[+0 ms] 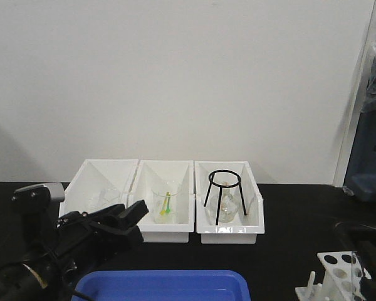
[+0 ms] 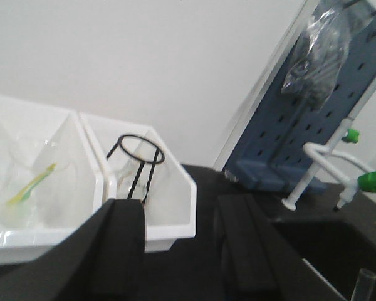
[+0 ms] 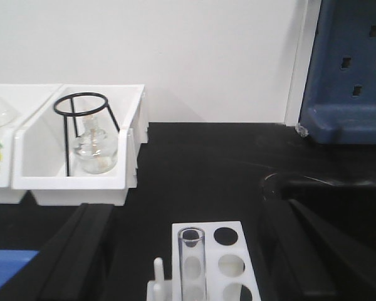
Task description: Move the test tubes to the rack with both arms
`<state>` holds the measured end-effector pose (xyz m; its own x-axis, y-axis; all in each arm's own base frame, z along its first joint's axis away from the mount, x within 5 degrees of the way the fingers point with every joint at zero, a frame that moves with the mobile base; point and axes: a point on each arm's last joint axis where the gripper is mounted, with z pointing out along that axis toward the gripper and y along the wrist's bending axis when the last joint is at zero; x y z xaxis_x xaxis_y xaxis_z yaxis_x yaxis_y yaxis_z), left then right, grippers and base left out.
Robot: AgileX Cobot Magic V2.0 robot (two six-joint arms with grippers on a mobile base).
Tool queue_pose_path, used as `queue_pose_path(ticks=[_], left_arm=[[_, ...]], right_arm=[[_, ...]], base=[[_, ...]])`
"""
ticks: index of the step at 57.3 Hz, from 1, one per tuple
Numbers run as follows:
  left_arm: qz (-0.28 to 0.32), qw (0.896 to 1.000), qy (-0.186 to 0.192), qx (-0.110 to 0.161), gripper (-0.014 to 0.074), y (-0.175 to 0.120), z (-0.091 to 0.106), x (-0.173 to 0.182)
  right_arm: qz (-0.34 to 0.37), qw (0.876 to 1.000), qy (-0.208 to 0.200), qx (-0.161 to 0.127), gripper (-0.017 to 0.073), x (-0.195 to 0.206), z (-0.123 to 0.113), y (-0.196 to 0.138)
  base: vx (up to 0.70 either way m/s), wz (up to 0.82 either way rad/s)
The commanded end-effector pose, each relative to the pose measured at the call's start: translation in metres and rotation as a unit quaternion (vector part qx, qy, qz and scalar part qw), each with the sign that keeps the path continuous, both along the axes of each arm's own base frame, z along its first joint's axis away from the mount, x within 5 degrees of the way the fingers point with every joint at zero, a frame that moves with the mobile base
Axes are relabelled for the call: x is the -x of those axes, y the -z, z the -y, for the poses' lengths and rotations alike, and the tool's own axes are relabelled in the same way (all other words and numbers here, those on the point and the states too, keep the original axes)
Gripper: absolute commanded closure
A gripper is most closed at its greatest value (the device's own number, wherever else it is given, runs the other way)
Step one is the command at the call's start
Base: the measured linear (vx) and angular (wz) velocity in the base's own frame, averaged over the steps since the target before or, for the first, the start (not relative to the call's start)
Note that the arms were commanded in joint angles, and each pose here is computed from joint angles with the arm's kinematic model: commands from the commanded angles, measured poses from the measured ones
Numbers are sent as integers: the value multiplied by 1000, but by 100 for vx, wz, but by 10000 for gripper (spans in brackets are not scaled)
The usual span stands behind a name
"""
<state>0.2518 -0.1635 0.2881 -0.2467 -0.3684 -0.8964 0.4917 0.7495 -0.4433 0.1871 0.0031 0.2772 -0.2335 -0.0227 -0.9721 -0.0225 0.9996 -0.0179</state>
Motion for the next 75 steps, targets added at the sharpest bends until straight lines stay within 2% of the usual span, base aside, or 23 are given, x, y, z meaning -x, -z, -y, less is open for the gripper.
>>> queue_pose_path(ticks=[1,4,9,15,28,51,53,56,58,60,64,67,70,75], left_arm=[[105,993,-9,48,201,-45,-9,11],[128,991,-16,23,218,-56,-15,20],[150,988,-24,-11,260,-71,-24,34],[171,984,-26,-37,318,-85,-34,50],[200,979,-31,-18,406,-104,-47,69],[201,979,-31,-16,411,-105,-47,70],[195,980,-29,-24,411,-102,-47,70],[192,980,-31,-51,412,-96,-51,73],[194,978,-37,-75,413,-91,-56,78],[192,974,-41,-111,422,-83,-62,84],[187,968,-54,-160,450,-70,-78,99],[177,965,-71,-181,476,-59,-94,114],[166,963,-98,-191,513,-47,-110,129],[161,956,-145,-196,566,-23,-131,152]], right_arm=[[40,999,-1,19,27,15,1,-31],[54,998,-3,34,27,25,1,-36],[77,996,-3,39,27,37,2,-44],[102,994,-2,40,27,47,2,-51],[117,992,-1,39,27,53,2,-56],[118,992,-1,39,27,53,2,-56],[118,992,-1,39,27,53,2,-56],[118,992,-1,39,27,53,2,-56],[118,992,-1,39,27,53,2,-56],[118,992,-1,39,27,53,2,-56],[118,992,-1,39,27,53,2,-56],[118,992,-1,39,27,53,2,-56],[118,992,-1,39,27,53,2,-56],[118,992,-1,39,27,53,2,-56]], base=[[0,0],[0,0],[0,0],[0,0],[0,0],[0,0],[0,0],[0,0],[0,0],[0,0],[0,0],[0,0],[0,0],[0,0]])
